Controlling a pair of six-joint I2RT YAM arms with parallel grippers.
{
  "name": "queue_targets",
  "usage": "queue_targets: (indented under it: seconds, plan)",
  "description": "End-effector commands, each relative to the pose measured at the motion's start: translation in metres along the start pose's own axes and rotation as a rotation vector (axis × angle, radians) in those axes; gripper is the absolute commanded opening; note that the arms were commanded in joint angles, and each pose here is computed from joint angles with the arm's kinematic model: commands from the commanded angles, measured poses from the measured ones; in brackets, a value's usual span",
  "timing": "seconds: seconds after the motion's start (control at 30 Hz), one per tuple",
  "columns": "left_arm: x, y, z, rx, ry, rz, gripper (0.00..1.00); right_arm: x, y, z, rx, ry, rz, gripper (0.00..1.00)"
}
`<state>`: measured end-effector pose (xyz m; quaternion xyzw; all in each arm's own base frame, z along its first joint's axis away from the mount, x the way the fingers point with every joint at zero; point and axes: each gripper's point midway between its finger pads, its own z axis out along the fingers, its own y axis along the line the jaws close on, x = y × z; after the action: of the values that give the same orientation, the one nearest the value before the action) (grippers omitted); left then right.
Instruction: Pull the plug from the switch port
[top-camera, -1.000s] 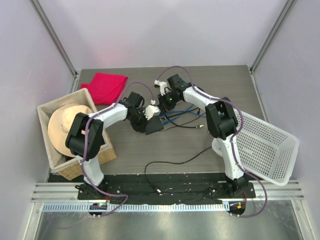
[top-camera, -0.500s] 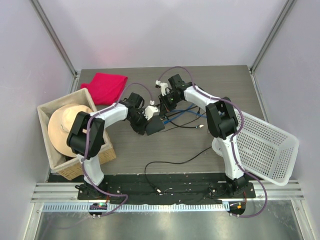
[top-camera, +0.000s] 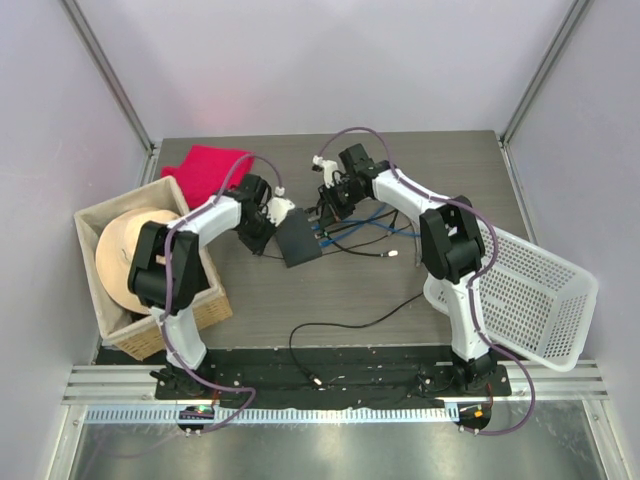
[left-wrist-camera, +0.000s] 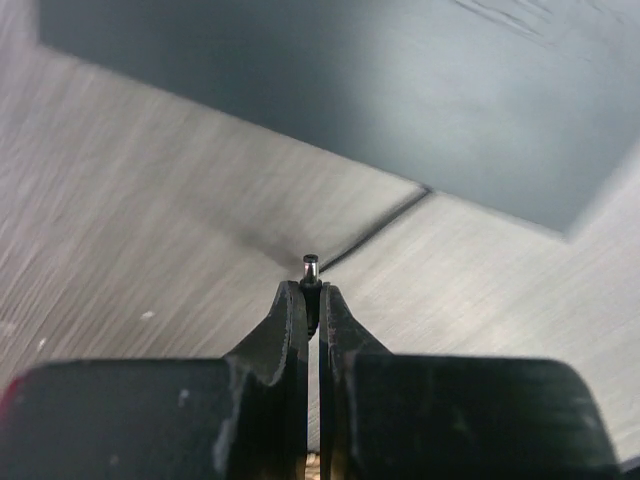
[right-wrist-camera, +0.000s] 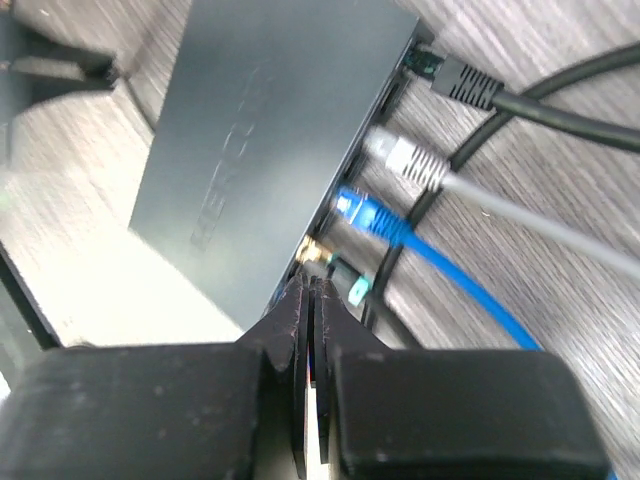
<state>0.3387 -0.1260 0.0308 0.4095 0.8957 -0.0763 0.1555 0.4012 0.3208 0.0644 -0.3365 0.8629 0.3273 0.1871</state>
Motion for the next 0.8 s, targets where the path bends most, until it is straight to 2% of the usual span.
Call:
queue_targets:
  seconds: [0.0, 0.03, 0.07, 0.13, 0.17, 0.27, 0.37, 0.43, 0.53, 0.63, 0.77]
  plan:
    - [-0.02, 0.039, -0.001, -0.15, 0.046, -0.241, 0.1, -0.047, 0.024, -0.037, 0.011, -0.126, -0.057, 0.01]
    - [-0.025, 0.04, 0.002, -0.141, 0.055, -0.268, 0.18, -0.048, 0.025, -0.038, 0.01, -0.128, -0.063, 0.01]
    - [-0.036, 0.044, 0.001, -0.133, 0.053, -0.296, 0.35, -0.051, 0.026, -0.04, 0.017, -0.137, -0.07, 0.01]
    - [-0.049, 0.054, -0.003, -0.176, 0.029, -0.357, 0.47, -0.053, 0.023, -0.043, 0.035, -0.143, -0.081, 0.01]
    - [-0.063, 0.067, -0.016, -0.238, -0.012, -0.366, 0.58, -0.056, 0.022, -0.044, 0.042, -0.149, -0.088, 0.01]
    - [-0.087, 0.083, -0.036, -0.299, -0.114, -0.398, 0.75, -0.062, 0.013, -0.046, 0.074, -0.159, -0.095, 0.01]
    - [-0.096, 0.086, -0.047, -0.268, -0.157, -0.463, 0.76, -0.062, -0.011, -0.044, 0.127, -0.157, -0.074, 0.01]
    - [-0.1, 0.073, -0.04, -0.125, -0.175, -0.518, 0.75, -0.058, -0.032, -0.039, 0.17, -0.144, -0.059, 0.01]
    - [-0.096, 0.062, -0.025, -0.044, -0.152, -0.539, 0.73, -0.046, -0.065, -0.038, 0.257, -0.108, -0.056, 0.01]
    - [-0.09, 0.054, -0.006, 0.008, -0.109, -0.547, 0.64, -0.03, -0.086, -0.039, 0.31, -0.066, -0.065, 0.02]
    - [-0.083, 0.048, 0.009, 0.065, -0.062, -0.575, 0.58, -0.009, -0.103, -0.038, 0.364, -0.011, -0.069, 0.01]
